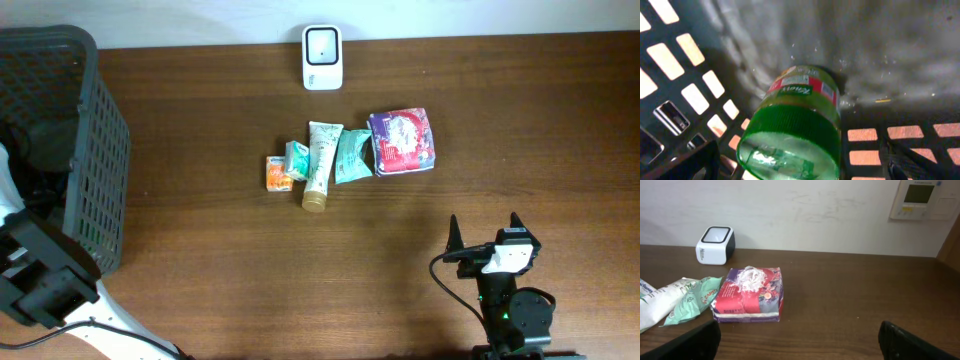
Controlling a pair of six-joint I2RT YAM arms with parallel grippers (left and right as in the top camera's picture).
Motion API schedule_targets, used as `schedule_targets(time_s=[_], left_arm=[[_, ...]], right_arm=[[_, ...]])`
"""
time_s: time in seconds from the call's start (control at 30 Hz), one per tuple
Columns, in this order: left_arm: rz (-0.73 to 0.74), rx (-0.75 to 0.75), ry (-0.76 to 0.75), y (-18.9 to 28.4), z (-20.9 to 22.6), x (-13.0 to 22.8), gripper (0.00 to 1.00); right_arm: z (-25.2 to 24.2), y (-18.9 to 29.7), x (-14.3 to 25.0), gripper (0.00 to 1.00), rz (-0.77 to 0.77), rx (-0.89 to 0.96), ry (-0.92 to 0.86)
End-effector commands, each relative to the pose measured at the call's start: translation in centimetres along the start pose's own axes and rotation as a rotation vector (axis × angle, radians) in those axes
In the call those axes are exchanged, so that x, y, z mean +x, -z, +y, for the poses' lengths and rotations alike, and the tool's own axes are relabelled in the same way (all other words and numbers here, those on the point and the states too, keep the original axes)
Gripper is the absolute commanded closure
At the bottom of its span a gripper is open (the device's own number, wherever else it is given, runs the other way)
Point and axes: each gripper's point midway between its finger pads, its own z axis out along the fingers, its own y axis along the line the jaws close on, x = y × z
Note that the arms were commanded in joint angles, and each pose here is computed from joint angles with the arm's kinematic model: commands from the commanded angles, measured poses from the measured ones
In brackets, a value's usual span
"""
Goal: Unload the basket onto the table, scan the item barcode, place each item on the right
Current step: 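Reach into the basket and grasp the green bottle with left gripper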
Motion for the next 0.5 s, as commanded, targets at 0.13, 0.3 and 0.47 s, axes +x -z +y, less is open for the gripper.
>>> schedule_targets(time_s=[0.13, 0.3, 0.47], left_arm=[[0.003, 0.015, 0.014, 0.1, 0.3, 0.4, 0.01], [0.035, 0.041, 0.013, -1.7, -0.5, 0.7, 0.01], [0.022, 0.059, 0.014, -2.0, -0.9, 0.3, 0.01]], right_arm=[[-0.1, 0.0, 0.4, 0.01, 0.005, 0.006, 0.007], [-0.1, 0.0, 0.3, 0.01, 0.004, 0.006, 0.007], [-0.1, 0.0, 0.3, 0.01, 0.004, 0.006, 0.007]])
